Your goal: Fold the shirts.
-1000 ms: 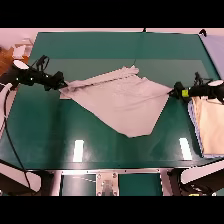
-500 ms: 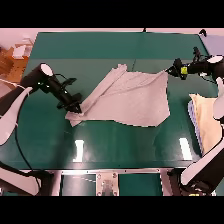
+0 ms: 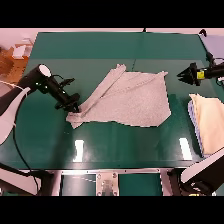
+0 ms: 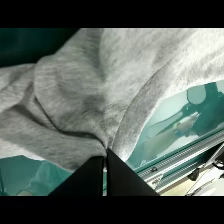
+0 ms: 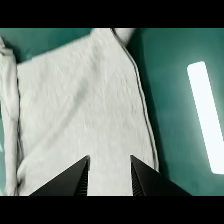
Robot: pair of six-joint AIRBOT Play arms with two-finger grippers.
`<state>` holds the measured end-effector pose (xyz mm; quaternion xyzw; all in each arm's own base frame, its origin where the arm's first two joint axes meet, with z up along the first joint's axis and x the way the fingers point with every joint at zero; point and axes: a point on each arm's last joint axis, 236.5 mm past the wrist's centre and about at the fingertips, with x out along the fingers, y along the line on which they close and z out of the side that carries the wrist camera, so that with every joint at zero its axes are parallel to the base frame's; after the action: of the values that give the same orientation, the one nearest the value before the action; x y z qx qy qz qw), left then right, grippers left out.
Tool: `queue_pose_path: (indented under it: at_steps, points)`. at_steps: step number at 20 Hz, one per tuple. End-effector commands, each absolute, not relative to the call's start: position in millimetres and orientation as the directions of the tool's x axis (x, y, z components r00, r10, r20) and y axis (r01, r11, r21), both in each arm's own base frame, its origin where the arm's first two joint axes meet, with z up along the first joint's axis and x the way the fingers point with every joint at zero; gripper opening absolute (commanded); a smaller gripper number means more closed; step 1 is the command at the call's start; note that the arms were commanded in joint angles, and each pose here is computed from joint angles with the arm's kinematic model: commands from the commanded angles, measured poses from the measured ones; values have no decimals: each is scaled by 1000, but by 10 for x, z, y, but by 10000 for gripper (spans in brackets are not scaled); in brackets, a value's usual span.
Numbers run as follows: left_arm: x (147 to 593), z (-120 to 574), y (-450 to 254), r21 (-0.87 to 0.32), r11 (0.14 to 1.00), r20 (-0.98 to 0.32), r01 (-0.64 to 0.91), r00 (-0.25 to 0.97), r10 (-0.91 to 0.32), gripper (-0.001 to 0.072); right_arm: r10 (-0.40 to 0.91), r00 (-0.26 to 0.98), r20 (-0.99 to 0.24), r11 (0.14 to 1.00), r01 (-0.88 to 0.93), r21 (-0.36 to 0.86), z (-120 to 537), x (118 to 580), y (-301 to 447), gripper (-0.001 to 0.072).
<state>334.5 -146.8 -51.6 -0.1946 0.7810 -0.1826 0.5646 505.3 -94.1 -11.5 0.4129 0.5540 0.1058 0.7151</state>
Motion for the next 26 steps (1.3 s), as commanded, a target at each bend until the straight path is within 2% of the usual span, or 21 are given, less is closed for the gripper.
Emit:
queue_pose_path:
  at_steps: [1,2,3,4,7,9,10,11,13,17,20,24,26]
  points:
    - [3468,-513,-1388,-529,846,-815,-68,-238,-529,22,665,268,-697,604,357,713,-226,4464,-795,295]
    - [3512,-504,-1393,-532,845,-818,-59,-222,-531,45,672,250,-697,596,375,710,-296,4262,-699,294]
    - [3551,-455,-1416,-545,837,-815,-39,-211,-540,380,673,245,-697,589,393,707,-362,4091,-615,294]
    - [3604,-375,-1399,-550,835,-815,-28,-200,-544,675,672,244,-700,585,405,703,-422,3911,-528,294]
    - [3859,5,-1109,-541,832,-840,122,-131,-527,680,665,243,-706,573,440,691,-544,3440,-304,295]
    - [4059,170,-752,-475,859,-878,190,-46,-476,677,656,241,-715,567,467,678,-654,3160,-152,298]
    - [4088,192,-600,-455,865,-887,211,-20,-461,652,663,228,-714,558,486,673,-727,2999,-52,299]
    - [4078,186,-518,-457,861,-885,223,-20,-464,652,675,207,-708,545,507,668,-797,2849,45,301]
    - [3915,51,-473,-487,838,-872,246,-78,-484,651,708,186,-682,506,540,673,-913,2655,218,357]
    - [3439,-434,-725,-595,750,-803,288,-227,-550,651,696,206,-688,502,546,671,-1062,2632,319,359]
    - [3334,-711,-804,-571,723,-820,388,-241,-519,650,680,199,-705,534,525,663,-1105,2675,384,358]
    - [3335,-805,-914,-503,640,-858,581,-248,-450,650,660,208,-722,550,520,653,-1145,2724,387,357]
    - [3416,-876,-903,-444,641,-888,626,-215,-406,650,656,211,-725,553,519,652,-1152,2734,377,357]
